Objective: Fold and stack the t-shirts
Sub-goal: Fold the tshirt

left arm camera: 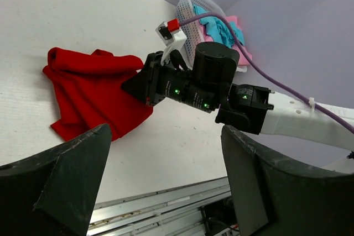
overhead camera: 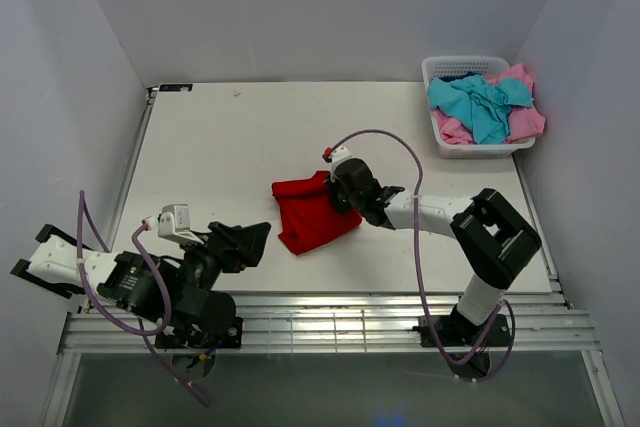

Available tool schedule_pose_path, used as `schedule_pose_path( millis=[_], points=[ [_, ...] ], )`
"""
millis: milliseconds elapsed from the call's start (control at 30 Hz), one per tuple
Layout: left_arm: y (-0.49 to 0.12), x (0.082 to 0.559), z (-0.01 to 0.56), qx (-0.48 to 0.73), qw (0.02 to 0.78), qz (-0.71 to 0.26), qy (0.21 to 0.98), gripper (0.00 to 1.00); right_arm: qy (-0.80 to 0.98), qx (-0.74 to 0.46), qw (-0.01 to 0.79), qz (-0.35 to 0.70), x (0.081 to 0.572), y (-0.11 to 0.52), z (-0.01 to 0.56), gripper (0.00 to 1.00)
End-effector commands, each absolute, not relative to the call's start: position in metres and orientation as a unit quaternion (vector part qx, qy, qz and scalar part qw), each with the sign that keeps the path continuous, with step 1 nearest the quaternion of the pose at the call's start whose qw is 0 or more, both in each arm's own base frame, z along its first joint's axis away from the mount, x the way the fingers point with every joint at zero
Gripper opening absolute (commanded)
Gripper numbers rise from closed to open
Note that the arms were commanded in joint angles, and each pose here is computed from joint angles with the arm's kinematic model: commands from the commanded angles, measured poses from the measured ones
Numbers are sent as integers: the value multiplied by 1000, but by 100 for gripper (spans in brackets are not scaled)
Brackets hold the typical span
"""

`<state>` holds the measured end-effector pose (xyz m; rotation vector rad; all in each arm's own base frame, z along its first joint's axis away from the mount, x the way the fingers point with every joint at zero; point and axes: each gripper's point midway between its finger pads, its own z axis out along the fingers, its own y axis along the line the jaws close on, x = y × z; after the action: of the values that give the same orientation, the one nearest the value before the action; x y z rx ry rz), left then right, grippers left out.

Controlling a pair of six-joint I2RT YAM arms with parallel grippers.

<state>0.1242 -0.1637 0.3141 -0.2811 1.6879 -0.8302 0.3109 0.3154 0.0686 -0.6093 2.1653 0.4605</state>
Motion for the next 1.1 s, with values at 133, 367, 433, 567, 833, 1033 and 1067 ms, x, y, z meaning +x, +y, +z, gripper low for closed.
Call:
schedule_pose_path(
  millis=[133, 367, 433, 567, 833, 1033, 1067],
  points=[
    [-157, 131, 319, -53, 647, -285, 706, 95, 846, -239, 434, 196, 339, 345, 76, 8],
    [-176, 114, 347, 49, 664, -243, 706, 96, 836, -250, 451, 186, 366, 367, 79, 8],
    [-175, 110, 355, 80, 666, -235, 703, 96, 837, -256, 449, 178, 372, 370, 73, 8],
    [-166, 101, 377, 104, 641, -297, 700, 96, 834, -257, 459, 169, 390, 377, 74, 8],
    [-164, 73, 403, 213, 565, -424, 675, 81, 819, -248, 499, 135, 415, 369, 101, 8],
    [-187, 40, 421, 249, 588, -393, 662, 77, 808, -241, 520, 136, 399, 348, 130, 8],
    [-188, 38, 422, 243, 583, -399, 664, 77, 813, -242, 513, 133, 392, 342, 124, 8]
  ],
)
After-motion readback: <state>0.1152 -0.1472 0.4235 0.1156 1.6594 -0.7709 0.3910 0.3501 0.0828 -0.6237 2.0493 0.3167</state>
